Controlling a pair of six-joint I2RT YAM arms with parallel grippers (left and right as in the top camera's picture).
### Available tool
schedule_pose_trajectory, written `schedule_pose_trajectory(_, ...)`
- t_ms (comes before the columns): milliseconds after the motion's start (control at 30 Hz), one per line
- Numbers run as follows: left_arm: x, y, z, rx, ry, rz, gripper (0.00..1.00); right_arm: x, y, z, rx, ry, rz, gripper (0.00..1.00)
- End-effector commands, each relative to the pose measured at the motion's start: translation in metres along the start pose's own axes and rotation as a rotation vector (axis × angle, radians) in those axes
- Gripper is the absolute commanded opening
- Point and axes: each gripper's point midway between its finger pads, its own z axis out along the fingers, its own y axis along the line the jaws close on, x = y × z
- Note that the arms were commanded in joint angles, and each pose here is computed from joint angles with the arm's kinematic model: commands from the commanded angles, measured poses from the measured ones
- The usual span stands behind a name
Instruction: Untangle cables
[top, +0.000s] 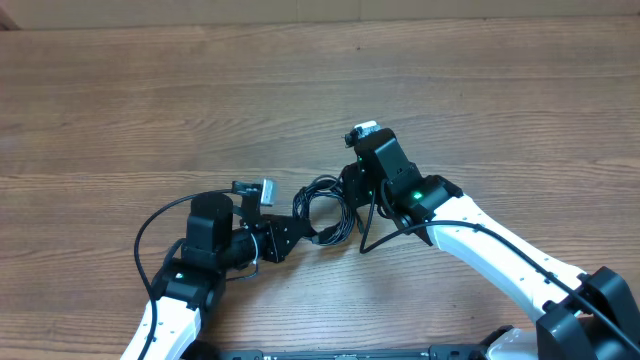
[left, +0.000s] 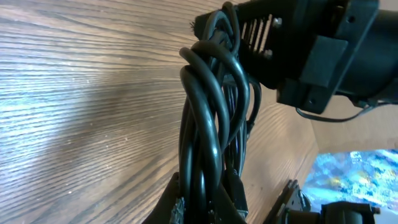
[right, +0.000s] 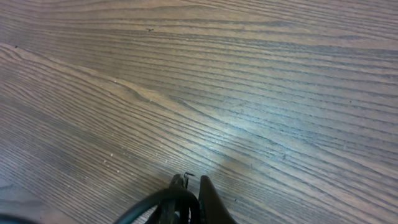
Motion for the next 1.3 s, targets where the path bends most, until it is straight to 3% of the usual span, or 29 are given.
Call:
schedule_pose_trajectory(0, 0.005, -0.020, -0.002, 0.099, 0.041, 0.068, 0.04, -0.007, -0.022, 0.001, 0.093, -0.036, 0.041, 0.04)
schedule_pose_trajectory(233, -0.001, -0.006, -0.001, 0.023, 0.004, 0.079, 0.04, -0.007, -0.022, 0.001, 0.093, -0.035, 0.040, 0.14)
schedule_pose_trajectory(400, -0.003, -0.003, -0.001, 0.004, -0.005, 0.075, 0.04, -0.006, -0.022, 0.001, 0.094, -0.032, 0.040, 0.31)
schedule_pose_trajectory(533, -0.003, -0.003, -0.001, 0.002, -0.004, 0.074, 0.04, -0.002, -0.023, 0.001, 0.099, -0.015, 0.040, 0.47)
schedule_pose_trajectory(600, -0.004, -0.001, -0.001, -0.009, -0.010, 0.073, 0.04, 0.001, -0.024, 0.001, 0.103, -0.002, 0.042, 0.60)
schedule_pose_trajectory(700, -0.006, 0.009, -0.001, -0.065, -0.029, 0.059, 0.04, 0.003, -0.027, 0.000, 0.107, 0.003, 0.161, 0.78)
schedule_pose_trajectory(767, -0.008, 0.016, -0.002, -0.105, -0.044, 0.022, 0.04, -0.002, -0.023, -0.003, 0.066, 0.002, 0.195, 0.82)
schedule_pose_trajectory(833, -0.010, 0.020, -0.003, -0.126, -0.055, 0.005, 0.04, -0.010, -0.019, -0.010, 0.015, 0.002, 0.212, 0.93)
schedule_pose_trajectory(933, -0.012, 0.023, -0.003, -0.142, -0.066, 0.001, 0.04, -0.020, -0.018, -0.027, -0.040, 0.003, 0.242, 1.00)
schedule_pose_trajectory(1167, -0.020, 0.037, -0.007, -0.222, -0.128, -0.106, 0.04, -0.016, 0.000, -0.068, -0.215, 0.055, 0.277, 1.00)
schedule_pose_trajectory(1267, -0.026, 0.047, -0.010, -0.272, -0.182, -0.210, 0.04, -0.008, 0.014, -0.079, -0.288, 0.095, 0.277, 0.87)
